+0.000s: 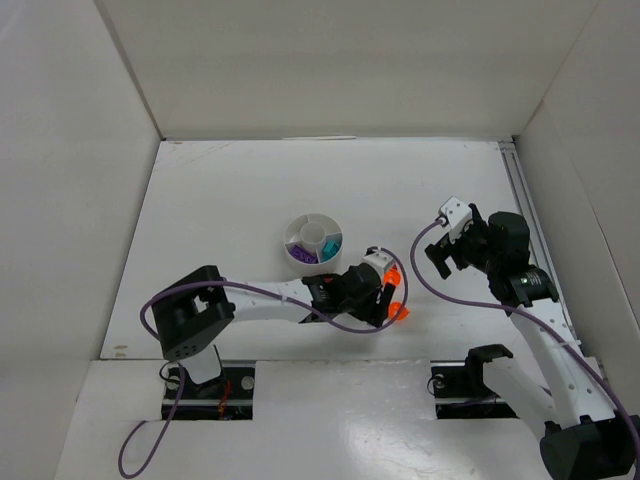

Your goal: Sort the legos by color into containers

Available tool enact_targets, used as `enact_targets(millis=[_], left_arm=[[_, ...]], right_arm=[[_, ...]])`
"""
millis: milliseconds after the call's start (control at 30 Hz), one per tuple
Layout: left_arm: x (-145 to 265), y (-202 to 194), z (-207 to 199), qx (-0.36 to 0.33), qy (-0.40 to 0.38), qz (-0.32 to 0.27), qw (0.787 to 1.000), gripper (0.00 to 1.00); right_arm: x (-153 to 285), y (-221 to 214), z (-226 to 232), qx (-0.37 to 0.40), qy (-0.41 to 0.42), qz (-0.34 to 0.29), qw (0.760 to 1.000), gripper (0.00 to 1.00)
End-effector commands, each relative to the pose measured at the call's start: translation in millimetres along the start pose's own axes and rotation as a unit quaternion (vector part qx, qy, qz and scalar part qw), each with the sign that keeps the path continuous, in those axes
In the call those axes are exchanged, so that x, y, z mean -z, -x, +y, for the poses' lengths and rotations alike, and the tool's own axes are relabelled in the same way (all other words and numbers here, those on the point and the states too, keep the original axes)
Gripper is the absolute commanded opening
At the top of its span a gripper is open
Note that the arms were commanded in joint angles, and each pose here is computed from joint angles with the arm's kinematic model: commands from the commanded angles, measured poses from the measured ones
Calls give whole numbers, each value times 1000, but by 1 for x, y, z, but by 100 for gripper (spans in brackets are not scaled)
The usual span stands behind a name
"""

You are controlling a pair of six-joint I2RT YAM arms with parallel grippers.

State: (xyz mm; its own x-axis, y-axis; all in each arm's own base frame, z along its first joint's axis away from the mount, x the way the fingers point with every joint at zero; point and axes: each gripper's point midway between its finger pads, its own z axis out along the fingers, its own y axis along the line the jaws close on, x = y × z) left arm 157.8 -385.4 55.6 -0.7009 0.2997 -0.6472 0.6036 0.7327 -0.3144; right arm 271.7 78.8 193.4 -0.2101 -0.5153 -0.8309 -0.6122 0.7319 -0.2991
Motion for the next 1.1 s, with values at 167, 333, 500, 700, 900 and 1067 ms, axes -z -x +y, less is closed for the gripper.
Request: enact_targets(millis=[167,333,500,700,900,1067], left_arm=[[-8,20,-25,-20,-25,-11,999,46],[-15,14,-21,-32,-16,4,999,42],[-19,9,-18,-33,-8,15,999,36],[-18,10,-15,-29,3,16,999,10],[3,35,-17,-26,11,-20,999,5],[55,71,-13,-12,14,-106,994,4]], right_arm=[[2,10,-4,9,-8,-25,1000,100],[2,10,-4,9,-8,-25,1000,100],[2,10,-4,9,-8,-25,1000,100],[4,10,-5,10,-14,-26,1000,100],[6,10,-4,10,-14,-26,1000,100],[6,13,-4,12,-11,-32,999,100]])
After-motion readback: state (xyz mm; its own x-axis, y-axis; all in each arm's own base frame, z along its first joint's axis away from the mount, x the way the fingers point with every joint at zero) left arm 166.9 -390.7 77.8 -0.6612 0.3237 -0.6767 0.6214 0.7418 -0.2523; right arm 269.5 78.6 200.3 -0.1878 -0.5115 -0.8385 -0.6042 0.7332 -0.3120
